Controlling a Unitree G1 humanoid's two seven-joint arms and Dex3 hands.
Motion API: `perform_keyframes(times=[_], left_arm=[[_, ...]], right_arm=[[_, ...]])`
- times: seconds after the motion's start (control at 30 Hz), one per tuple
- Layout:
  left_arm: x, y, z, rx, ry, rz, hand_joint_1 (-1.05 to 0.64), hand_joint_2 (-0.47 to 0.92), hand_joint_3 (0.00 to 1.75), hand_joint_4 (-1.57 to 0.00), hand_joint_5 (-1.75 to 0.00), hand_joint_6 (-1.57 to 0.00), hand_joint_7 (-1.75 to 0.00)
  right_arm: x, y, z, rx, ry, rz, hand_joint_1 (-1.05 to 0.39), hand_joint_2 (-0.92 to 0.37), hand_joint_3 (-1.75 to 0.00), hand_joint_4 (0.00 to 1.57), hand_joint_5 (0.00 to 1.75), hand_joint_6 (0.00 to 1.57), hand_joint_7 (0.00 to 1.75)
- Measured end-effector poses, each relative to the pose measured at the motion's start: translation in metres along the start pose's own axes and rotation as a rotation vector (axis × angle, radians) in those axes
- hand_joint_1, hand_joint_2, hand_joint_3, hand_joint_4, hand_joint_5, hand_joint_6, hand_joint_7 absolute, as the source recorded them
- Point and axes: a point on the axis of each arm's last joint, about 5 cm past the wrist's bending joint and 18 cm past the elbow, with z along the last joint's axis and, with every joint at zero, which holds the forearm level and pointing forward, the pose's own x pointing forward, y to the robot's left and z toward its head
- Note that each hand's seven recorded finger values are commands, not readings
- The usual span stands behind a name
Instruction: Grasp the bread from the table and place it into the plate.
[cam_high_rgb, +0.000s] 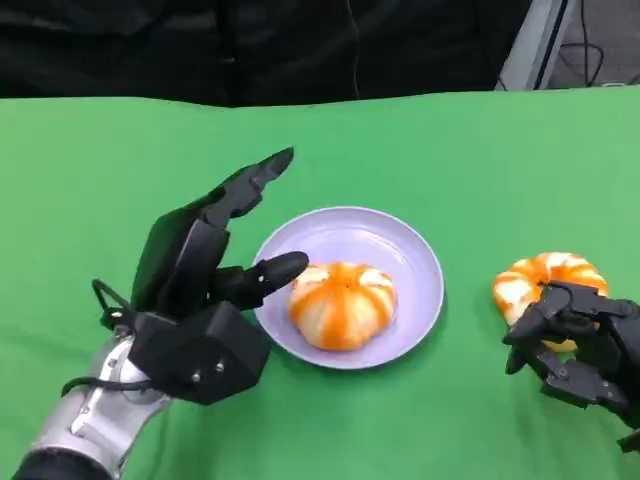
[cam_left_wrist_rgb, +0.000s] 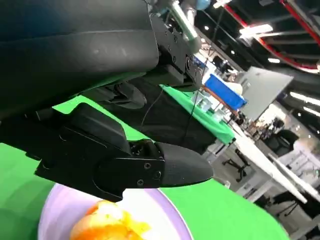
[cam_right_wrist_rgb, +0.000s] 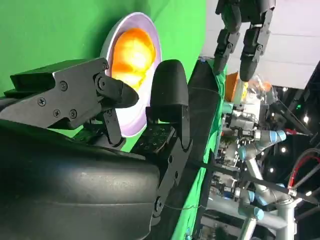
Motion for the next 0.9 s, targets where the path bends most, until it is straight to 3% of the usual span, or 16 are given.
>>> perform_keyframes(times=[0.9], left_arm=[[-0.010,0.013,0.001,-0.061,-0.015,0.065,-0.80,0.92,0.44,-0.57,-0.01,-0.45,-0.01]], right_arm=[[0.000,0.0001,-0.001,0.008,0.010,0.000,0.09,-0.82,-0.69,0.82,1.47,0.86,1.06]])
